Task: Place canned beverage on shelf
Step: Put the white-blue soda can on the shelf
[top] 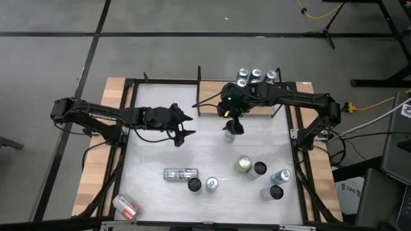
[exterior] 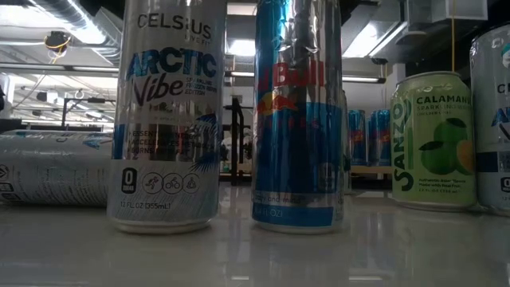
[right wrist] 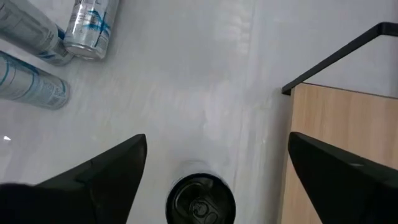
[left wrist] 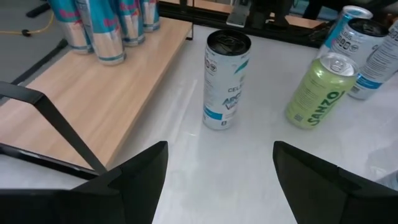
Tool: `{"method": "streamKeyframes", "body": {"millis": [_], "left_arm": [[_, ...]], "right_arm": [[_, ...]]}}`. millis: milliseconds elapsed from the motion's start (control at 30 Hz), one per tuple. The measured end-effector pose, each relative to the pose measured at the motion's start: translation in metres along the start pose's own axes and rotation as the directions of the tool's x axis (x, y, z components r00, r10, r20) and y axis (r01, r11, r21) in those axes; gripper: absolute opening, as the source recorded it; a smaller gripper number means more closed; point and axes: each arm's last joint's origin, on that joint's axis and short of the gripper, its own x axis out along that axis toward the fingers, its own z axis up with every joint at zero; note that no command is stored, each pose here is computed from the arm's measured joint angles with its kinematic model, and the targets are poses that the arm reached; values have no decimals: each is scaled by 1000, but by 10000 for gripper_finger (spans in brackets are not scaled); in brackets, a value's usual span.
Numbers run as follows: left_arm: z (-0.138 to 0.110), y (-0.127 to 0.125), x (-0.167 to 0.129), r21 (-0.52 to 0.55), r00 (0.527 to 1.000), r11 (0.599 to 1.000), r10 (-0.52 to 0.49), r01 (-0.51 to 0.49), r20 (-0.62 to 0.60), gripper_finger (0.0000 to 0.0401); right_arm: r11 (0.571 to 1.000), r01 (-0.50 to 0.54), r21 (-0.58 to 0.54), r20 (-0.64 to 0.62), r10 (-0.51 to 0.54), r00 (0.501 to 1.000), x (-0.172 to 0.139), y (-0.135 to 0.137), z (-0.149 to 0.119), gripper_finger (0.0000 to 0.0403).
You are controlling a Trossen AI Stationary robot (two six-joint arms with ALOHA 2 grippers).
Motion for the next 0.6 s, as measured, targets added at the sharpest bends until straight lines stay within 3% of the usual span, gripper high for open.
{"method": "streamKeyframes", "body": {"millis": [333, 600], "left_arm": [[-2, -11, -2, 22, 1000, 1000, -15, 15, 2, 283], [-4, -17, -4, 33, 1000, 999, -21, 21, 4, 283]], "right_arm": [[990, -5, 144, 2, 5, 1000, 0, 0, 0, 389], [913, 53, 403, -113, -8, 994, -1, 2, -10, 388]]}}
